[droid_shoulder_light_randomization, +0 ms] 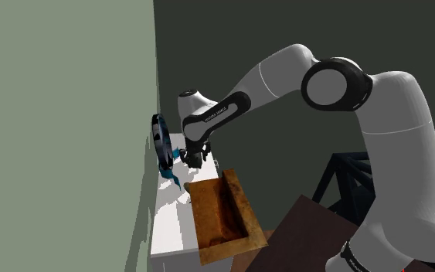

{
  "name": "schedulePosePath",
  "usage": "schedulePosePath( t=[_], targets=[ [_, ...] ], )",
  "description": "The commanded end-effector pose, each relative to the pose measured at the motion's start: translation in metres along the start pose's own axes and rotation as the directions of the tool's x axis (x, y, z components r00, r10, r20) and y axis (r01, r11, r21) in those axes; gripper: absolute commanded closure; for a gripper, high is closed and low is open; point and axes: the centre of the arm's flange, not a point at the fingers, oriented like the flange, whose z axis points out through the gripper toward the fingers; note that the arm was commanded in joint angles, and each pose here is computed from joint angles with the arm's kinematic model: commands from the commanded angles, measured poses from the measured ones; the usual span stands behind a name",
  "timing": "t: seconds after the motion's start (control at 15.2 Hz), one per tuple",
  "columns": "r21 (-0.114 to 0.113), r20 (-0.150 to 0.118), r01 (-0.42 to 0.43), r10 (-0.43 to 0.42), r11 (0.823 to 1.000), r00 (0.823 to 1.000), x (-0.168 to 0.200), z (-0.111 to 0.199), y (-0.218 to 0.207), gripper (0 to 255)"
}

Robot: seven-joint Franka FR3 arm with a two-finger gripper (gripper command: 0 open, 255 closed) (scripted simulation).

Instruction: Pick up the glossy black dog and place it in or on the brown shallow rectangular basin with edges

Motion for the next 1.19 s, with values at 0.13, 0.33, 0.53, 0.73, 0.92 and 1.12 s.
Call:
schedulePosePath(
  t=[0.13, 0.33, 0.53, 0.73, 0.92, 1.12],
  targets=[
    [0.000, -0.001, 0.000, 0.000, 1.000, 1.000, 0.000, 0.000, 0.000, 255],
    [0.000, -0.001, 0.000, 0.000, 1.000, 1.000, 0.001, -0.016, 0.003, 255],
    [0.000, -0.001, 0.000, 0.000, 1.000, 1.000, 0.001, -0.031, 0.005, 255],
    [0.000, -0.001, 0.000, 0.000, 1.000, 1.000, 0.002, -0.047, 0.008, 255],
    [0.000, -0.001, 0.000, 0.000, 1.000, 1.000, 0.002, -0.063, 0.010, 255],
    [0.000, -0.001, 0.000, 0.000, 1.000, 1.000, 0.003, -0.078, 0.012, 255]
  ],
)
